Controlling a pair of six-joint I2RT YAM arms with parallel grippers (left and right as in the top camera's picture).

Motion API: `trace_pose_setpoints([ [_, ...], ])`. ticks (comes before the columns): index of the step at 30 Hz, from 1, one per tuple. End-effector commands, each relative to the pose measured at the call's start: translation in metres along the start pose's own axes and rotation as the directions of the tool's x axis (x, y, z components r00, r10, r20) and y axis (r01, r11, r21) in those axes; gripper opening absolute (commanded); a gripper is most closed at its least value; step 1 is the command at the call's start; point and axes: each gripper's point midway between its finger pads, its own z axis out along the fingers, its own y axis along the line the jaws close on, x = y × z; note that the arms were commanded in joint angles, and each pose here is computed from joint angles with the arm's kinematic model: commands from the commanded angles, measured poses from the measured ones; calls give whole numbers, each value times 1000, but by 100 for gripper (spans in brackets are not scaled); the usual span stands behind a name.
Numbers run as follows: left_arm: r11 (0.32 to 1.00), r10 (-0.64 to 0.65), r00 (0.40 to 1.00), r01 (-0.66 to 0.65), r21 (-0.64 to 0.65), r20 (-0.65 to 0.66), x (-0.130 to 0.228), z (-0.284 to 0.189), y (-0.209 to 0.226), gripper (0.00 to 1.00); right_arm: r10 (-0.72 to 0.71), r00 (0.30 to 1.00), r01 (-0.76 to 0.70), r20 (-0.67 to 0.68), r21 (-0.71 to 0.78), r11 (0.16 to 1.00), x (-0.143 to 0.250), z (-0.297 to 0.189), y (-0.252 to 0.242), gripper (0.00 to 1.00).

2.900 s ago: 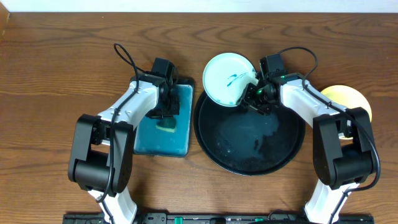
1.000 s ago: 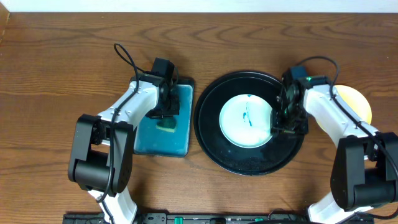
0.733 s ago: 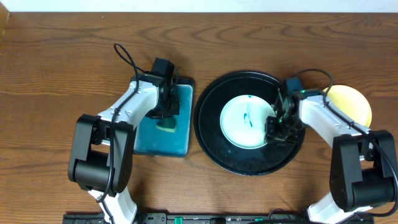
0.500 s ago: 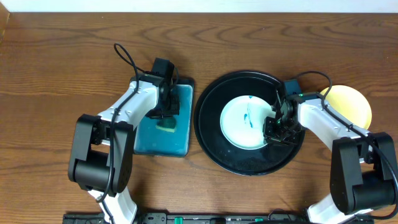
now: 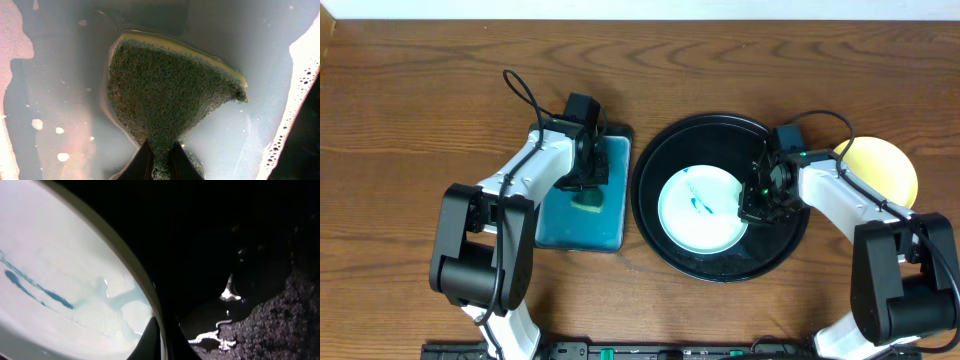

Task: Clean dirty plates on tray and stack at the side
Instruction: 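Hold the white plate tilted with the right gripper, then lift the sponge from the blue basin and dip it with the left gripper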

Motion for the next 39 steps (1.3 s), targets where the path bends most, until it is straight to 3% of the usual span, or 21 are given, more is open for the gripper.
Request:
trace_pose_setpoints([
  [1, 1000, 5, 998, -6, -18, -70, 13, 17, 6, 8, -56, 994, 40, 96, 155, 987, -20, 5, -23, 1],
  [8, 1000, 11, 999, -12, -8, -34, 3, 7, 3, 8, -86, 989, 58, 123, 217, 974, -26, 3, -32, 1],
  [20, 997, 39, 973, -54, 59, 227, -36, -76, -13, 7, -86, 989, 58, 123, 217, 974, -26, 3, -32, 1],
  [39, 997, 37, 980, -48, 54, 194, -26, -77, -10, 8, -87, 989, 58, 124, 218, 974, -26, 3, -32, 1],
])
